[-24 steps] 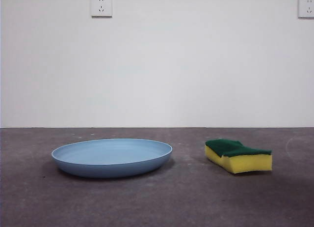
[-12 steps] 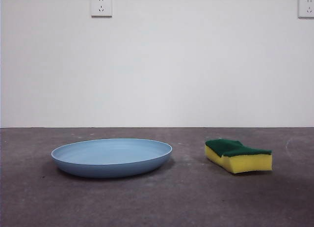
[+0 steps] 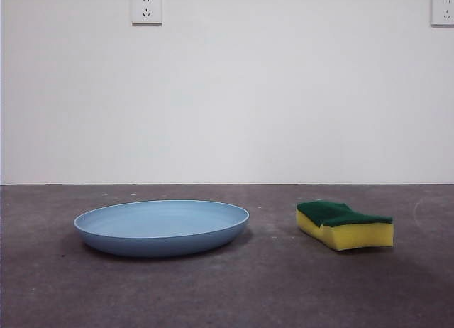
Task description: Pick up the plate,pick up the cloth,clean the plate with the cloth
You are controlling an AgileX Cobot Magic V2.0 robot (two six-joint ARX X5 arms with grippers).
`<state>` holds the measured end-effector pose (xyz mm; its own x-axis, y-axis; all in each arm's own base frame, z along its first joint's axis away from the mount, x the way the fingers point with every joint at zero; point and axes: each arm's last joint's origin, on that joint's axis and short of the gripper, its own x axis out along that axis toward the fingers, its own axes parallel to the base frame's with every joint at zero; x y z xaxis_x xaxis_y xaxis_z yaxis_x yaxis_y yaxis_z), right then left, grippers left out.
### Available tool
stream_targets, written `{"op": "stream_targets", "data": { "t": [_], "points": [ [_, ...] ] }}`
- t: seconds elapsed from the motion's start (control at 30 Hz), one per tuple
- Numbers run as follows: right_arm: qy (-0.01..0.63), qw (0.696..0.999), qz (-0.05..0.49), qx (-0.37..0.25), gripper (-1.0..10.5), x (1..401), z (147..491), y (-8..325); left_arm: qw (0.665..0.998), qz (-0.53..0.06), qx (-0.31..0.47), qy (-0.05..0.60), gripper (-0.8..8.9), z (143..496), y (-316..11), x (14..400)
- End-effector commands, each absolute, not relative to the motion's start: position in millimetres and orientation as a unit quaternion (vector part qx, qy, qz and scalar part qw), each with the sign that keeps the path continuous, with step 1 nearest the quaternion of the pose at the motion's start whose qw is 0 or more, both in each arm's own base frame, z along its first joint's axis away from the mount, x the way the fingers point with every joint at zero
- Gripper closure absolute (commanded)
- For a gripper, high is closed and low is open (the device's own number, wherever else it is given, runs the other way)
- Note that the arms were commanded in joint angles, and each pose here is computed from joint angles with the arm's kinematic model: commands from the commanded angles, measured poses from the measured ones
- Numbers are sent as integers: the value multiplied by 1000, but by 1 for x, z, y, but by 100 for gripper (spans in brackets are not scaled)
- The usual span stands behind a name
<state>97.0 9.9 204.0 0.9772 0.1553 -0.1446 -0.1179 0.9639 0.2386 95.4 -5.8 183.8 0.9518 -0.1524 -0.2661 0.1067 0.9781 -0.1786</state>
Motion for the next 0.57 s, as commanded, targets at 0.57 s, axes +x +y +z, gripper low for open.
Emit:
{"op": "stream_targets", "data": {
  "t": [0.57],
  "points": [
    [347, 924, 156, 50, 949, 174, 301, 21, 928, -167, -123, 311, 820, 272, -14, 175]
  ]
}}
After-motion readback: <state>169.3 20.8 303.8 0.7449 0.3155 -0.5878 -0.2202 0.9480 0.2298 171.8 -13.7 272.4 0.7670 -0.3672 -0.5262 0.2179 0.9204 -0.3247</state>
